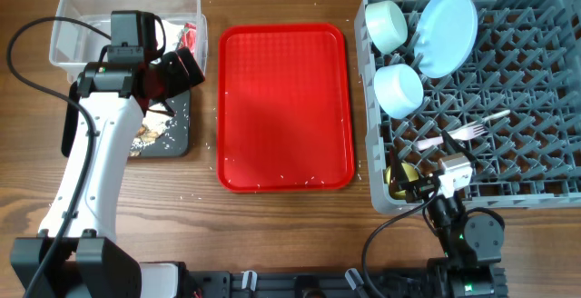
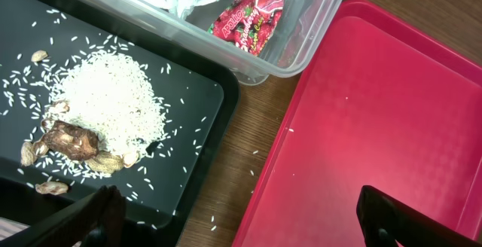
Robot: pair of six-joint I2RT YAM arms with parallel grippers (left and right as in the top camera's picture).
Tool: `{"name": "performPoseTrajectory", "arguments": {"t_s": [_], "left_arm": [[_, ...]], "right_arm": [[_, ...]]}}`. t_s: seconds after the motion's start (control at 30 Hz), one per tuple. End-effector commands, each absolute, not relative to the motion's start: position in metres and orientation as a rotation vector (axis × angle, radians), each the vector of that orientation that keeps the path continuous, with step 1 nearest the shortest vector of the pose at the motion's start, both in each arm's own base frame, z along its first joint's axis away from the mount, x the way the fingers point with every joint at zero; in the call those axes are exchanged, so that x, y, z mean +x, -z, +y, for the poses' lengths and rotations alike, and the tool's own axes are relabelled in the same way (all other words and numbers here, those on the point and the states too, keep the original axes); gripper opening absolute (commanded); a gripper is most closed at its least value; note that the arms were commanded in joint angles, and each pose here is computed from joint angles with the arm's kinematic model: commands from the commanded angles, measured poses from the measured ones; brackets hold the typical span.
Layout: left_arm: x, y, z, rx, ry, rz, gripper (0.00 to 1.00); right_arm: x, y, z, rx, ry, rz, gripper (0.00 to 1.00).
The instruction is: Sort waste into correct bins and load items into the dishwasher rack
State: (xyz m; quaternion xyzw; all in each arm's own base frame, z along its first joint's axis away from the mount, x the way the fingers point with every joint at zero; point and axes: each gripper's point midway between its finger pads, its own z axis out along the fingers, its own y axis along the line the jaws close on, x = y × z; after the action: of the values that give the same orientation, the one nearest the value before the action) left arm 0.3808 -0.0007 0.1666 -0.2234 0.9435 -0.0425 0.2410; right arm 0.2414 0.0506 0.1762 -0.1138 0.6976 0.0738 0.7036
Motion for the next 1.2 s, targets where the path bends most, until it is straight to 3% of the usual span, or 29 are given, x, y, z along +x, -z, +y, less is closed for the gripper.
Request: {"name": "performPoseTrajectory", "arguments": {"t_s": [0.0, 0.23, 0.4, 0.73, 0.93, 1.17], "left_arm": [[0.385, -0.170, 0.001, -0.618, 0.120, 2.568, 1.00], [0.375, -0.187, 0.013, -0.610, 0.047, 2.485, 1.00], [0.362, -0.202, 0.004, -0.525, 0.203, 2.158, 1.00], [0.266, -0.158, -0.003, -0.373, 0.353, 1.648, 1.00], [0.248, -0.141, -0.002, -0.302, 0.282, 1.694, 1.00], [0.246, -0.157, 0.005, -0.312, 0.267, 1.622, 1.00]], "right_arm": [[0.241, -0.177, 0.052, -0.259, -0.177, 1.546, 1.00], [0.241, -0.177, 0.053, -0.260, -0.177, 1.546, 1.00], [0.241, -0.177, 0.053, -0.259, -0.178, 1.546, 1.00], [0.241, -0.177, 0.053, -0.260, -0.177, 1.546, 1.00], [0.241, -0.177, 0.053, -0.259, -0.178, 1.546, 1.00], [0.241, -0.177, 0.053, -0.260, -0.177, 1.546, 1.00]]}}
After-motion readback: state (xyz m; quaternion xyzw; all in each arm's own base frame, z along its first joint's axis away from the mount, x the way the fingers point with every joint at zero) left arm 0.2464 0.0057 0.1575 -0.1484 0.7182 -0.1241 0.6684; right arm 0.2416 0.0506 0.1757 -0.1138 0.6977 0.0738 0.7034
